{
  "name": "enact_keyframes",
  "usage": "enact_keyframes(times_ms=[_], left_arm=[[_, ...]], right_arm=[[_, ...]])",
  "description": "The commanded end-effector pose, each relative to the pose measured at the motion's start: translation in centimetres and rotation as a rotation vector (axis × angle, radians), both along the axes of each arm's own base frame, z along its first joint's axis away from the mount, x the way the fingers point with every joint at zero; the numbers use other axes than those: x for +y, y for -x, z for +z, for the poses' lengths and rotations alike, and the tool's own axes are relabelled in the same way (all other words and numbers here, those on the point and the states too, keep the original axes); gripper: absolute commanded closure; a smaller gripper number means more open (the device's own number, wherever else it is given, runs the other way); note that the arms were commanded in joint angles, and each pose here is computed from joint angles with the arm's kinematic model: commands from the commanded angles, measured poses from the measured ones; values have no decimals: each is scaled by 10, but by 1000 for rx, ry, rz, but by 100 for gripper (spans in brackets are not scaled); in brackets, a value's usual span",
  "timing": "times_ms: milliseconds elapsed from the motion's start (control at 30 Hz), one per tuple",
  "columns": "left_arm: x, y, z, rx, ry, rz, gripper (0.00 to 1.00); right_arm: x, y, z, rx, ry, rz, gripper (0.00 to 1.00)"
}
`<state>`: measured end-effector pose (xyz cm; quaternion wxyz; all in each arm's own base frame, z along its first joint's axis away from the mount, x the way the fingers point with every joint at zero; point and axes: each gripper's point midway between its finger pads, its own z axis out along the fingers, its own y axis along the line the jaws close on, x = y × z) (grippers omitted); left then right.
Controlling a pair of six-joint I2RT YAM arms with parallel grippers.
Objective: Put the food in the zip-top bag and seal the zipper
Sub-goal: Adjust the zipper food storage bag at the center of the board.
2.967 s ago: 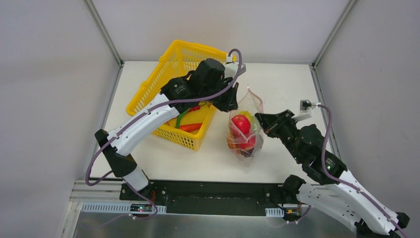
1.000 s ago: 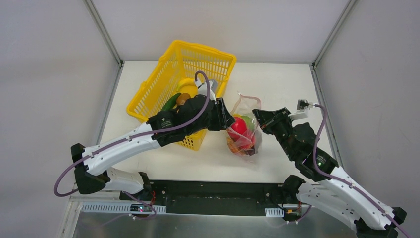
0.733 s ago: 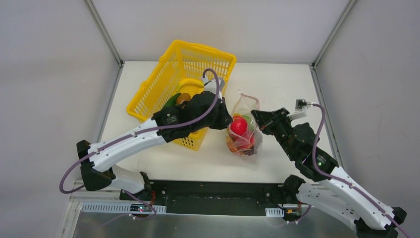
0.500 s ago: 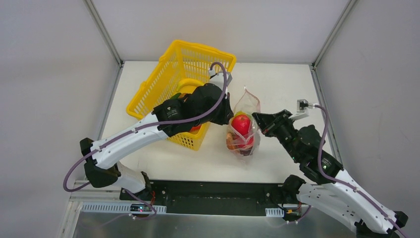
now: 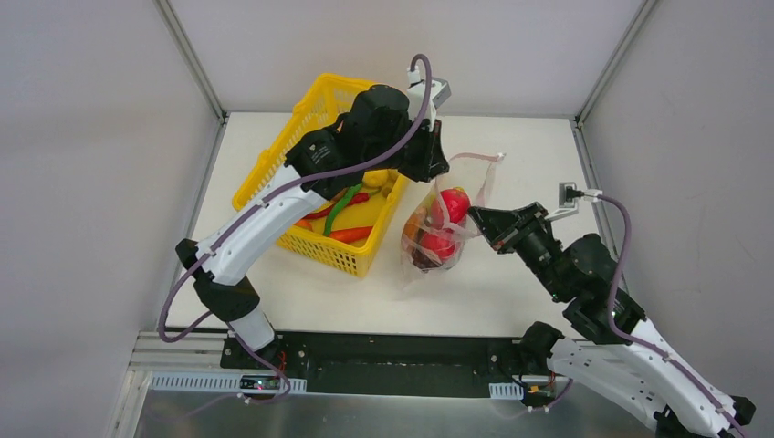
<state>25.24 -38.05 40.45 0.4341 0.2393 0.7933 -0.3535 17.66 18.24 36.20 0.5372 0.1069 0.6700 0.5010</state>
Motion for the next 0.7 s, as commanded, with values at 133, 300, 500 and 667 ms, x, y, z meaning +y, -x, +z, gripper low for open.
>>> enact_keyframes(times_ms=[133, 300, 500, 667], left_arm=[[-17, 32, -23, 52, -20, -254, 100], [-2, 13, -47, 36, -93, -167, 100], [2, 5, -55, 30, -110, -149, 100], [-2, 9, -52, 23, -87, -176, 100]], right_arm=[[11, -7, 17, 23, -91, 6, 100], [15, -14, 4, 61, -75, -13, 100], [7, -18, -6, 80, -95, -59, 95], [11, -14, -3, 59, -66, -28, 83]])
